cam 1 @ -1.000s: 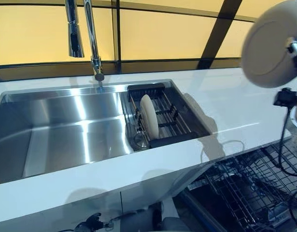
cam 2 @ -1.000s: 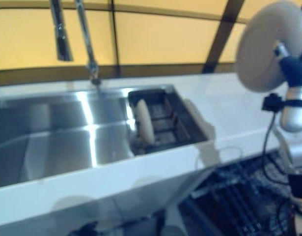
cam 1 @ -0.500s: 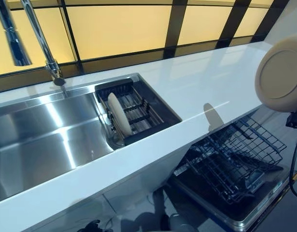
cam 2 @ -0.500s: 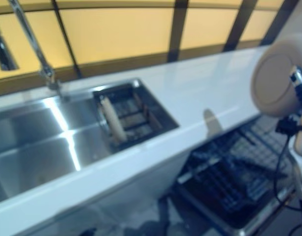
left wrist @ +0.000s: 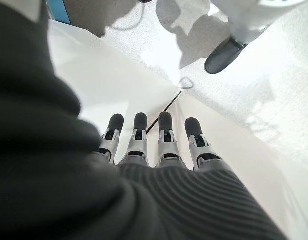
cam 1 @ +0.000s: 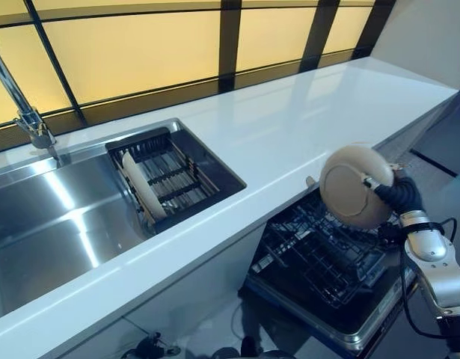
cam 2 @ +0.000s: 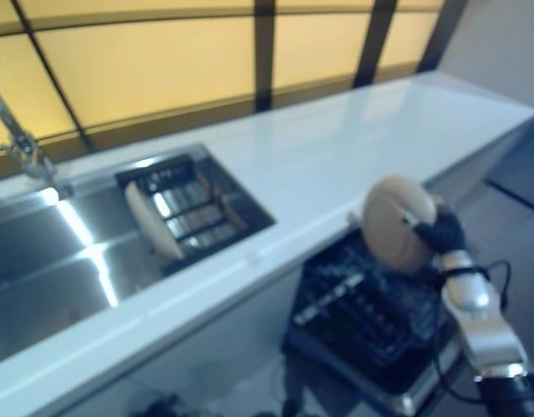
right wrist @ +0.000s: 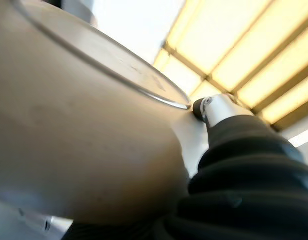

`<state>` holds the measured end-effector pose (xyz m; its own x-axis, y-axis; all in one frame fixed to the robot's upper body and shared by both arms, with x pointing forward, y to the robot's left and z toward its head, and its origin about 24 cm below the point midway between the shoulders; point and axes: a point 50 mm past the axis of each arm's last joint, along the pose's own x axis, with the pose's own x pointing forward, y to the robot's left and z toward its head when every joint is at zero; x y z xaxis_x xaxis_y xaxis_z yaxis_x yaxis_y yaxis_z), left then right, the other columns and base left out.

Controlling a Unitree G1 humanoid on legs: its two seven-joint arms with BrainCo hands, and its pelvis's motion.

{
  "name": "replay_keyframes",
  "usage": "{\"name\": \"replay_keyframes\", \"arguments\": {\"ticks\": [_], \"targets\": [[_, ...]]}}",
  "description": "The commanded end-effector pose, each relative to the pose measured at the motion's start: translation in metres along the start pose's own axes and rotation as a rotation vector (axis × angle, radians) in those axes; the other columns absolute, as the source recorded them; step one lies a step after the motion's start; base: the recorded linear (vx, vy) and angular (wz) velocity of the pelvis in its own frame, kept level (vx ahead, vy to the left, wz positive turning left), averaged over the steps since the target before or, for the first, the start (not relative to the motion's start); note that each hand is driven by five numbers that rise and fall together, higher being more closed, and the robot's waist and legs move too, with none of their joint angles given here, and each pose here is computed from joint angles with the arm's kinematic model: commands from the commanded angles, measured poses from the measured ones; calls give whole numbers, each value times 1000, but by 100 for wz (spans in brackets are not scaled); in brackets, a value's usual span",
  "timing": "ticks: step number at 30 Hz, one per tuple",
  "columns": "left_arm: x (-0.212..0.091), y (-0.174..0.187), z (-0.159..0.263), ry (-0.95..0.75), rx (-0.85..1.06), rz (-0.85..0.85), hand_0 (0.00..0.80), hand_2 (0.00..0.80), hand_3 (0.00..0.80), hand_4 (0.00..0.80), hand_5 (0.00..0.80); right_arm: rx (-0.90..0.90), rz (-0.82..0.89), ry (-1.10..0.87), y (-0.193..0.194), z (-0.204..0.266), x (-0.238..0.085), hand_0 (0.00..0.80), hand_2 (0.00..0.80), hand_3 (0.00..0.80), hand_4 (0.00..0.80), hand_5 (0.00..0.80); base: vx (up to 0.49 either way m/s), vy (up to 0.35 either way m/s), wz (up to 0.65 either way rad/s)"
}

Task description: Take plates into dishwasher

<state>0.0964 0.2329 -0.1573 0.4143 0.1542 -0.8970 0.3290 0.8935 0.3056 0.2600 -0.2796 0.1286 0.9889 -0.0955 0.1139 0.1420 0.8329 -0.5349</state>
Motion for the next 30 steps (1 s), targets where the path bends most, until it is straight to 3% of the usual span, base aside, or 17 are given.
{"name": "replay_keyframes", "arguments": {"ticks": [1, 8, 30], "targets": [[3, 12, 16, -39, -7, 46, 0, 0, 0, 0, 0, -36, 0, -77, -3, 16, 14, 800, 800, 800, 800, 800, -73, -121, 8], [3, 8, 20, -49, 3, 42, 0, 0, 0, 0, 0, -90, 117, 10, 20, -4, 10, 800, 800, 800, 800, 800, -65, -92, 7], [4, 10, 44, -111, 38, 31, 0, 0, 0, 0, 0, -336, 139, 234, 56, -65, -2, 800, 800, 800, 800, 800, -26, -24, 9]]}}
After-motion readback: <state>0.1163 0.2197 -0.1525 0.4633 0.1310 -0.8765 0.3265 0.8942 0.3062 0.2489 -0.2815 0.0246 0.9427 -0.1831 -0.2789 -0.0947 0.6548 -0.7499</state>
